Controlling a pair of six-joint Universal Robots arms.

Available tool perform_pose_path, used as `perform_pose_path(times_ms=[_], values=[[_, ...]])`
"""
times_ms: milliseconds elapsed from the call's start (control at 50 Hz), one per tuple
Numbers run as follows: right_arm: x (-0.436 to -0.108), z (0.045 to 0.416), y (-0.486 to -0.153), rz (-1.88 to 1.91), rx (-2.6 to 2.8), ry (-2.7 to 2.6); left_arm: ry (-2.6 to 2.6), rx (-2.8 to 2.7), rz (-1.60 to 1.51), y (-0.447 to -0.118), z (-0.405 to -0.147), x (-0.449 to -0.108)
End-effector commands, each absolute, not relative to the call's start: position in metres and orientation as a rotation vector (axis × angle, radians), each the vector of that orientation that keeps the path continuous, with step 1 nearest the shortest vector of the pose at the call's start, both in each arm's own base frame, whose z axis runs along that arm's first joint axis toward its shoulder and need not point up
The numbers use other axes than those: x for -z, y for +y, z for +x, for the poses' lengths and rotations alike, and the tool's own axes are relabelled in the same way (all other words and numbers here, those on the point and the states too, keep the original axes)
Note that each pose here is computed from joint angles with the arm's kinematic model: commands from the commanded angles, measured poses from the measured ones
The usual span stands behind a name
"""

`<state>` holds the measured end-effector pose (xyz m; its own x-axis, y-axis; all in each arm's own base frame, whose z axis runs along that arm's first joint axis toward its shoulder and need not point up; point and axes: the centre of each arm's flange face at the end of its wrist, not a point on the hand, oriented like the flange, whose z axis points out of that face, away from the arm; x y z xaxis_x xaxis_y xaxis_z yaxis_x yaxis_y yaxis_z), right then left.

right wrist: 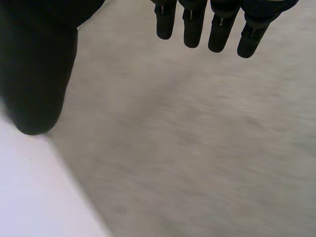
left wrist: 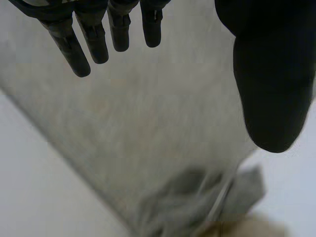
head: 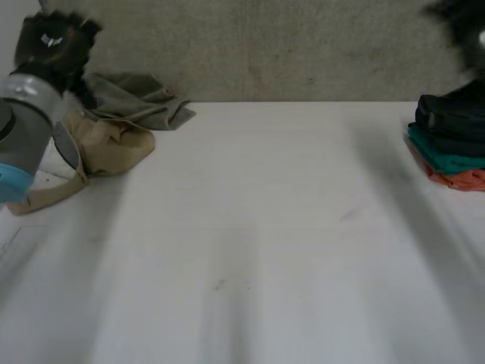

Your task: Fold the laundry.

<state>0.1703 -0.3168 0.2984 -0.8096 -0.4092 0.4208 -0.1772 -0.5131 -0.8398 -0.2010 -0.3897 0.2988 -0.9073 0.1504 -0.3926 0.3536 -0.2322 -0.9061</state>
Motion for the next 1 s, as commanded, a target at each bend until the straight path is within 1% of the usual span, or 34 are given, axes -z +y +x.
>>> perform_pose_path(times_ms=[20,40,100,120,200,260,400,520,560,600,620,660,680,700,760,780,820,840,880,900,940,960,1000], values=[[-0.232,0.217,-0.255,-1.124,2.117,1.618,1.895,2.128,0.785,-0.458,-0.162,-0.219],[-0.225,0.219,-0.251,-1.142,2.084,1.643,1.916,2.111,0.826,-0.468,-0.155,-0.202],[-0.203,0.224,-0.241,-1.209,1.971,1.724,1.961,2.088,0.85,-0.48,-0.141,-0.178],[-0.199,0.225,-0.239,-1.224,1.955,1.74,1.981,2.074,0.856,-0.486,-0.136,-0.164],[-0.184,0.221,-0.242,-1.257,1.941,1.855,2.035,2.03,0.843,-0.493,-0.127,-0.138],[-0.18,0.218,-0.245,-1.252,1.948,1.901,2.05,2.016,0.837,-0.497,-0.124,-0.126],[-0.179,0.217,-0.246,-1.253,1.952,1.909,2.058,2.004,0.829,-0.506,-0.122,-0.108],[-0.177,0.215,-0.246,-1.239,1.942,1.919,2.016,2.014,0.808,-0.513,-0.121,-0.112],[-0.176,0.214,-0.245,-1.235,1.941,1.928,2.005,2.02,0.807,-0.511,-0.127,-0.115],[-0.176,0.214,-0.246,-1.233,1.942,1.931,1.993,2.023,0.8,-0.507,-0.135,-0.122],[-0.176,0.214,-0.246,-1.232,1.944,1.934,1.975,2.038,0.797,-0.501,-0.147,-0.135],[-0.177,0.213,-0.246,-1.231,1.953,1.937,1.957,2.064,0.807,-0.492,-0.161,-0.152],[-0.179,0.213,-0.247,-1.228,1.961,1.935,1.953,2.079,0.818,-0.485,-0.168,-0.16],[-0.18,0.213,-0.247,-1.229,1.968,1.933,1.932,2.113,0.843,-0.473,-0.181,-0.178],[-0.185,0.211,-0.25,-1.219,2.0,1.934,1.904,2.161,0.887,-0.45,-0.201,-0.203],[-0.187,0.209,-0.251,-1.214,2.013,1.937,1.9,2.198,0.916,-0.433,-0.216,-0.216],[-0.192,0.206,-0.253,-1.203,2.041,1.943,1.916,2.241,0.954,-0.413,-0.235,-0.225],[-0.196,0.204,-0.254,-1.189,2.07,1.946,1.941,2.298,1.004,-0.389,-0.257,-0.234],[-0.199,0.202,-0.255,-1.179,2.087,1.952,1.965,2.365,1.067,-0.363,-0.277,-0.244],[-0.202,0.2,-0.256,-1.171,2.106,1.955,2.0,2.431,1.159,-0.334,-0.299,-0.251],[-0.203,0.198,-0.258,-1.165,2.119,1.959,2.03,2.478,1.242,-0.31,-0.314,-0.255],[-0.204,0.196,-0.259,-1.157,2.128,1.969,2.077,2.509,1.329,-0.287,-0.327,-0.255],[-0.205,0.194,-0.26,-1.147,2.139,1.978,2.131,2.517,1.424,-0.265,-0.339,-0.25]])
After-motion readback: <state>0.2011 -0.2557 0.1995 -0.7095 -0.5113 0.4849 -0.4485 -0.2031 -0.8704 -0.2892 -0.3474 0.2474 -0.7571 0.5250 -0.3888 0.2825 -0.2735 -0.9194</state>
